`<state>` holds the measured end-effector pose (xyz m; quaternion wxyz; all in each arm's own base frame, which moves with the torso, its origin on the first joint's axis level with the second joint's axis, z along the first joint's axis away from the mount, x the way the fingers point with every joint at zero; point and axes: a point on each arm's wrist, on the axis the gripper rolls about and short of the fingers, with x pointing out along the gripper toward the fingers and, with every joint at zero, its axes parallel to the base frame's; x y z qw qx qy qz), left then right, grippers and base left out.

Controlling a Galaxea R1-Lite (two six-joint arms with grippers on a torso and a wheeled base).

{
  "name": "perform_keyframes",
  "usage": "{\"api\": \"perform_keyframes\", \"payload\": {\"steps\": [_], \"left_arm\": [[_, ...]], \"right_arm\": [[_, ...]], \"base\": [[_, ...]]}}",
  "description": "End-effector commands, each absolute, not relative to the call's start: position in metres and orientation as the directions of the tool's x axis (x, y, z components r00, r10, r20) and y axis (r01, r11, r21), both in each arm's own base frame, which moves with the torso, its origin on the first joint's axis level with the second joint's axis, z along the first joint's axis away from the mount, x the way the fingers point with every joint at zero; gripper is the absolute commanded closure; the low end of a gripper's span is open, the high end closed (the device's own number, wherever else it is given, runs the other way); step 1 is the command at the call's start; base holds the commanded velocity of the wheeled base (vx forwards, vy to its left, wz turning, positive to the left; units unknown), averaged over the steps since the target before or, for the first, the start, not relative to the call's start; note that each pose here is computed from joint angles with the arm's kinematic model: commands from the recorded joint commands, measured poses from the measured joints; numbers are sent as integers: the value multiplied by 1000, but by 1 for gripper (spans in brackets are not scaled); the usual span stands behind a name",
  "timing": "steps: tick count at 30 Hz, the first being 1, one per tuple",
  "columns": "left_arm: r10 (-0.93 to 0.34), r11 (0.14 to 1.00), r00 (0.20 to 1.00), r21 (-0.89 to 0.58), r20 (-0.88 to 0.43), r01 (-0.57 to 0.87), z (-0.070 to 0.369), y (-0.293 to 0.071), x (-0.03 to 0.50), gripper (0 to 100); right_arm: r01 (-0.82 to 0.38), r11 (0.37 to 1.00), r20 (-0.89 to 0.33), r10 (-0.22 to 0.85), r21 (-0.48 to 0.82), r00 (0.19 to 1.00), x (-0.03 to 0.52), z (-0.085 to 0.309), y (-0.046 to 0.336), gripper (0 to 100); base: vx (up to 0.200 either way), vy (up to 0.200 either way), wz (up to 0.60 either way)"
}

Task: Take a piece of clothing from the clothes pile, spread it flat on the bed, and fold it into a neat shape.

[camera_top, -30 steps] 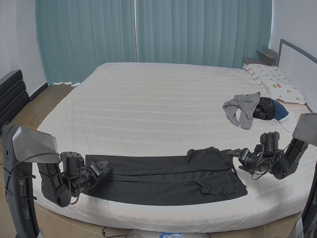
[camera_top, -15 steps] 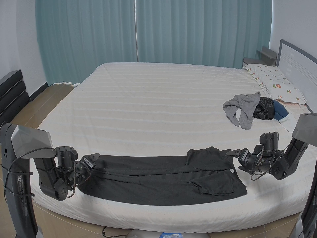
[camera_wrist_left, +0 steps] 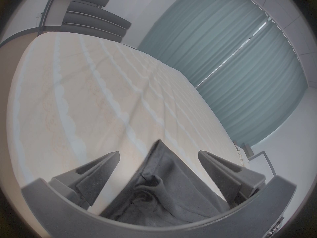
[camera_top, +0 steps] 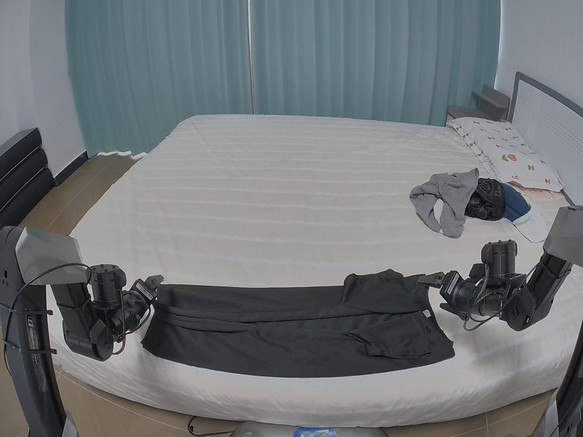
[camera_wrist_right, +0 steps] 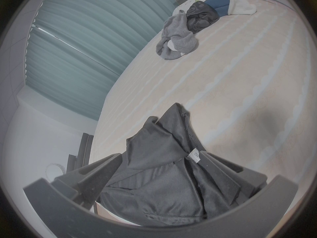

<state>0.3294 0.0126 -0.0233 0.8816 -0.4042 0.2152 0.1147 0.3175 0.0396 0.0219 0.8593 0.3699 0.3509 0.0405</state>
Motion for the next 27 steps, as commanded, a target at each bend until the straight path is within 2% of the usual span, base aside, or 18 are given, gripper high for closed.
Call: {"api": "perform_keyframes", "payload": {"steps": [1,7,18,25,26,27], "left_arm": [[15,631,882,-680,-471,-374,-23,21,329,0],[-37,566,883,-738,-467,-367,-22,25,328,0],[-39,566,881,-737,-471,-369,-24,24,328,0],[-40,567,879,-735,-475,-372,-24,24,327,0],[-40,567,879,-735,-475,-372,-24,24,327,0],[-40,567,879,-735,-475,-372,-24,24,327,0]], "right_arm": [[172,747,-597,347,643,723,313,14,44,0],[109,820,-646,353,563,677,316,-11,44,0],[54,794,-620,427,605,658,325,-15,45,0],[38,794,-605,431,607,669,331,-24,45,0],[38,794,-605,431,607,669,331,-24,45,100],[39,796,-605,427,604,672,331,-26,45,100]], "base": [[0,0,0],[0,0,0],[0,0,0],[0,0,0],[0,0,0],[0,0,0]]}}
